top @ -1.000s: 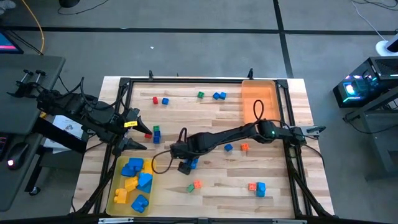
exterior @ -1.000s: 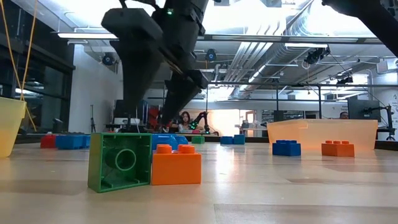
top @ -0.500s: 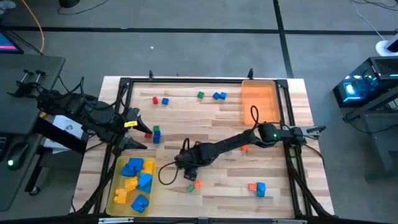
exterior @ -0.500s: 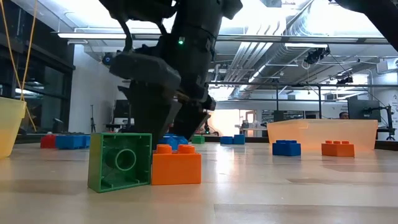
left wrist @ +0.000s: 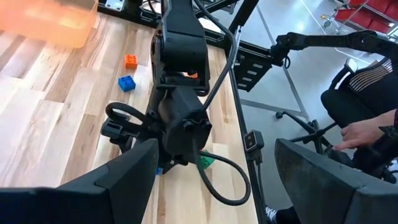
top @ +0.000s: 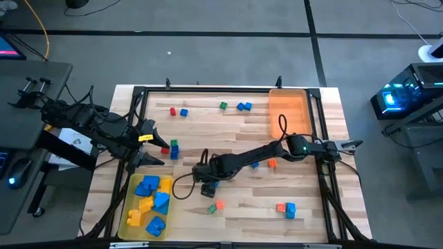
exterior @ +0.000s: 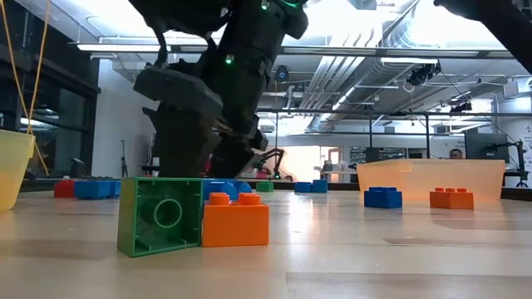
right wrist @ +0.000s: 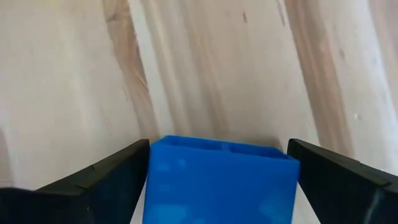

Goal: Sort blocks by size
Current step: Put the large blue game piece into the yellow bin

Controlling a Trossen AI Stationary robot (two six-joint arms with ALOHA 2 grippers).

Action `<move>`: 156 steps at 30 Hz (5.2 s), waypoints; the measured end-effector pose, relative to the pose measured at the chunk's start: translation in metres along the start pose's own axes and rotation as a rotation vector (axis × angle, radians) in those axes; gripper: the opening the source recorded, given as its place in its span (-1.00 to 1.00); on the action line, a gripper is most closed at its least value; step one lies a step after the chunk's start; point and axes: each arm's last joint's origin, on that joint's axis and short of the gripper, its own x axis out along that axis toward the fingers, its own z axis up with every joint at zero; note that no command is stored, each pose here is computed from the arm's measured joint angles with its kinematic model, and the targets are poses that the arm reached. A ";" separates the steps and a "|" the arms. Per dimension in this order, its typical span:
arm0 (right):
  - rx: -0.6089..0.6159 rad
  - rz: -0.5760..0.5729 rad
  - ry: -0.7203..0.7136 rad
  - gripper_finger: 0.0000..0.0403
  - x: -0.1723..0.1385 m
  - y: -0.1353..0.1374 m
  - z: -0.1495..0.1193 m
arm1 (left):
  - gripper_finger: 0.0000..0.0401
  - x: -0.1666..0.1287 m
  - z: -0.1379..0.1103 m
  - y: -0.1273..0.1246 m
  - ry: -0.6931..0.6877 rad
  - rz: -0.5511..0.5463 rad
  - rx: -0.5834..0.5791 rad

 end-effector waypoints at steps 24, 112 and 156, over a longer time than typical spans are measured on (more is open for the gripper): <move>0.067 0.016 -0.199 0.41 -0.057 0.003 0.020 | 0.53 -0.018 0.015 -0.009 -0.193 -0.174 -0.020; -0.047 0.291 -0.369 0.88 -0.052 -0.011 0.084 | 0.53 0.041 0.046 -0.029 -0.312 -0.282 -0.025; 1.234 0.013 0.514 0.01 -0.159 0.041 -0.280 | 0.53 0.034 0.036 -0.016 -0.237 -0.160 0.109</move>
